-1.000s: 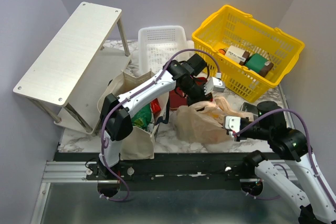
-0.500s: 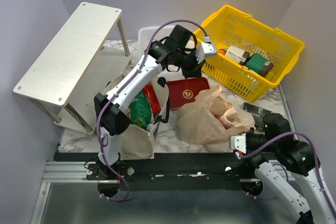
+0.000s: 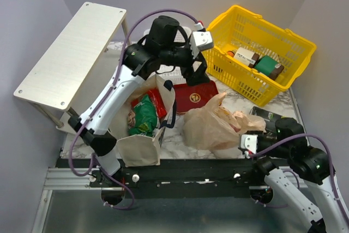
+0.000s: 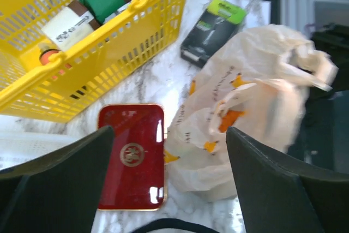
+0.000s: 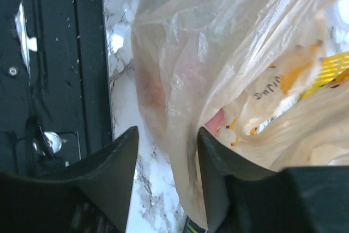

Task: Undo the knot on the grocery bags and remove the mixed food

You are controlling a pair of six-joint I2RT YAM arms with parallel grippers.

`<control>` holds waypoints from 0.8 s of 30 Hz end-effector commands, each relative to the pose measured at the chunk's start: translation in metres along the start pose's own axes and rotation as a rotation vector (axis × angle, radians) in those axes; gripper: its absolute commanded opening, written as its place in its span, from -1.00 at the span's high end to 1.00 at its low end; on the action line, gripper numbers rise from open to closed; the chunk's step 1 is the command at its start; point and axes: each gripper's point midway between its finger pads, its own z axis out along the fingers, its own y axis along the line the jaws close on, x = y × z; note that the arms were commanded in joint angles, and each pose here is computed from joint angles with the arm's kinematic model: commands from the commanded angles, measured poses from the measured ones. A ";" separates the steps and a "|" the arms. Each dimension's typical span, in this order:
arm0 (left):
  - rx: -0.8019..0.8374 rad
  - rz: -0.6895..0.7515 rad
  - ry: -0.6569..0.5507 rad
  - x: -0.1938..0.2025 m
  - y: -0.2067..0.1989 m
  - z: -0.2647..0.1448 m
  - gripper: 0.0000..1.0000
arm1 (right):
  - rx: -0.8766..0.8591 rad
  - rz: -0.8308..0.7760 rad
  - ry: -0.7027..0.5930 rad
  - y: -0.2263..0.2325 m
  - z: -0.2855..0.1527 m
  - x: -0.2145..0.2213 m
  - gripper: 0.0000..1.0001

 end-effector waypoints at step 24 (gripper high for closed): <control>-0.349 0.042 0.137 0.052 -0.036 -0.011 1.00 | 0.436 0.409 0.117 -0.108 0.008 0.013 0.33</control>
